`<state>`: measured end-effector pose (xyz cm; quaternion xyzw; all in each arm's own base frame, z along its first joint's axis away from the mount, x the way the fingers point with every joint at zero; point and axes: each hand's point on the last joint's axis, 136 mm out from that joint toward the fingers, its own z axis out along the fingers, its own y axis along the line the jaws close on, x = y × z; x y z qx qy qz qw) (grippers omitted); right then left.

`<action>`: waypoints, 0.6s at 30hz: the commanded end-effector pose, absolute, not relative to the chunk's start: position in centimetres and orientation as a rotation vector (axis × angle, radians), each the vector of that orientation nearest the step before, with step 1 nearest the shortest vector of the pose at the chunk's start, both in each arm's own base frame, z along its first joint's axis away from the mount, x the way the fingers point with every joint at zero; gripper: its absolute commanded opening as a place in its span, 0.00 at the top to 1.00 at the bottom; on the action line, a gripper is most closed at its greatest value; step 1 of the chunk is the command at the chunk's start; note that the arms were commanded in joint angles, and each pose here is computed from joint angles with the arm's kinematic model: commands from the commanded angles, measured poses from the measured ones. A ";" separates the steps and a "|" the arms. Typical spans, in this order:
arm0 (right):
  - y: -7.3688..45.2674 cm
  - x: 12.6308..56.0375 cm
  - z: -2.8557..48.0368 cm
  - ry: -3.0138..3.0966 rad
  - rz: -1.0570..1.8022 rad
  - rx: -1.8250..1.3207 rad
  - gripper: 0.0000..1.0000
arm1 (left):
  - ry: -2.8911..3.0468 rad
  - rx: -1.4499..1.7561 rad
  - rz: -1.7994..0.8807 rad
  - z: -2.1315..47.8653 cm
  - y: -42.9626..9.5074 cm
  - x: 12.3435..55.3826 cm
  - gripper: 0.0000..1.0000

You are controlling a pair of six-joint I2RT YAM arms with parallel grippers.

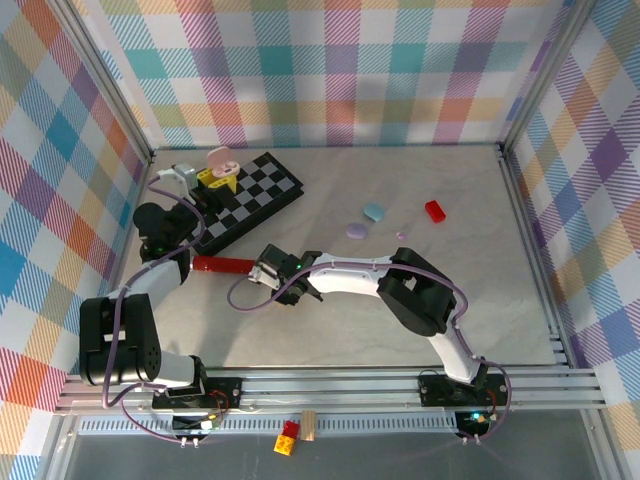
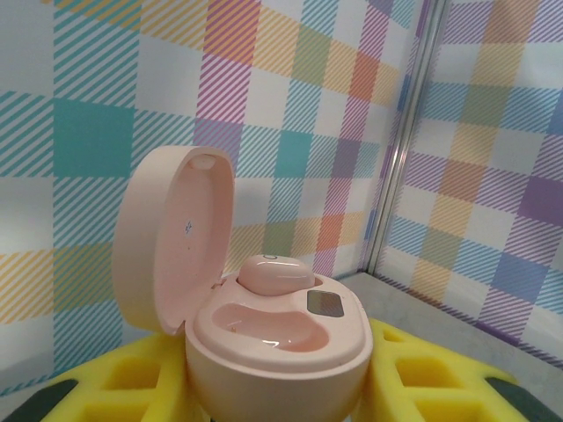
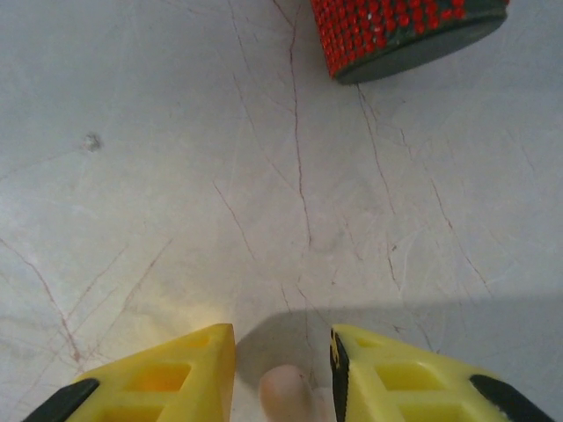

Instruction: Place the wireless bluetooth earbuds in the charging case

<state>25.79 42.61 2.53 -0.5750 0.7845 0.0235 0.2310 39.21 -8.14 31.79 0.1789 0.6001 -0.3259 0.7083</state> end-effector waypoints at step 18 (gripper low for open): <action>42.0 25.7 2.2 2.346 0.090 -1.516 0.82 | 1.284 0.433 -0.685 33.7 -7.9 38.5 0.63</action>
